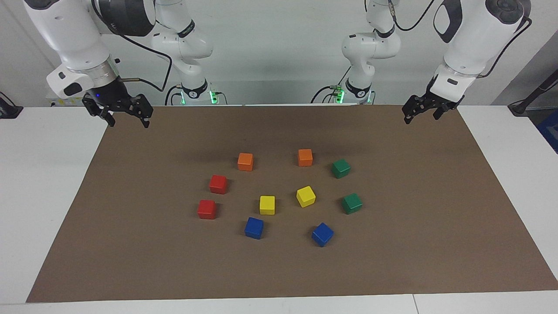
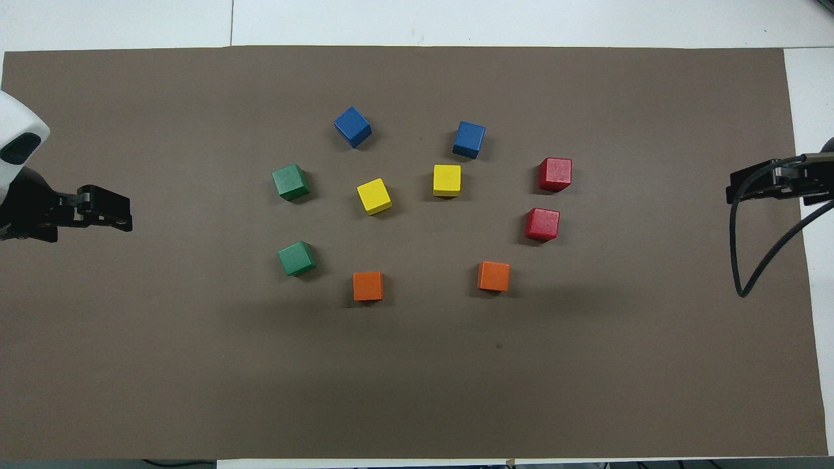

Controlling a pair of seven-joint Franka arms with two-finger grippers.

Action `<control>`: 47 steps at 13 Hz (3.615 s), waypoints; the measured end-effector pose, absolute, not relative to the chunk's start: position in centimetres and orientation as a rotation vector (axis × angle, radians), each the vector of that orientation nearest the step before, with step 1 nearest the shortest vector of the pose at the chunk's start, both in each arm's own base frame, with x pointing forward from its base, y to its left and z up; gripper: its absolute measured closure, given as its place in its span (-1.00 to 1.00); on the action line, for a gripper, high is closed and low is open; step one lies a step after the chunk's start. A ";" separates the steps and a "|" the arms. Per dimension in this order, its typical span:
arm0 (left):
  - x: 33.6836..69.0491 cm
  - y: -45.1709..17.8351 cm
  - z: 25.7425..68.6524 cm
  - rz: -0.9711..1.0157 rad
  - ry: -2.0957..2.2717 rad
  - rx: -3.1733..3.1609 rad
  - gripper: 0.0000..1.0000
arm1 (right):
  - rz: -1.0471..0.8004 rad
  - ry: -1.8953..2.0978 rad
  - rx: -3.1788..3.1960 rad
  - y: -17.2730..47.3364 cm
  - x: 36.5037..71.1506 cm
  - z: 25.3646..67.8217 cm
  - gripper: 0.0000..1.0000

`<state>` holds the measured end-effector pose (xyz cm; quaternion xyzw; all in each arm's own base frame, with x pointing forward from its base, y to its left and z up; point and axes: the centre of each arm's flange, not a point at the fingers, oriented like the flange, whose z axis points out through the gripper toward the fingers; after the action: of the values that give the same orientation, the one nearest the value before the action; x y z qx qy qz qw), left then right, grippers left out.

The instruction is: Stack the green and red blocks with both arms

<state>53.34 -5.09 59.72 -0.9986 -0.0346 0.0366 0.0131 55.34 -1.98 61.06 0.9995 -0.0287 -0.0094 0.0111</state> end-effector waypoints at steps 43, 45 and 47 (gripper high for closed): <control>50.7 -22.2 33.5 0.063 -0.483 -3.084 -1.00 | 0.106 -0.327 3.135 16.1 55.6 31.0 -1.00; 50.2 -22.0 32.2 0.060 -0.485 -3.087 -1.00 | 0.113 -0.327 3.138 16.2 55.7 30.3 -1.00; 49.9 -22.2 31.2 0.073 -0.478 -3.083 -1.00 | 0.114 -0.327 3.138 16.2 55.8 29.5 -1.00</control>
<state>49.94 -22.20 31.23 -0.9879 -0.1531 0.0235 0.0106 55.84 16.19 29.50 0.9939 -0.1034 0.0362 -0.0079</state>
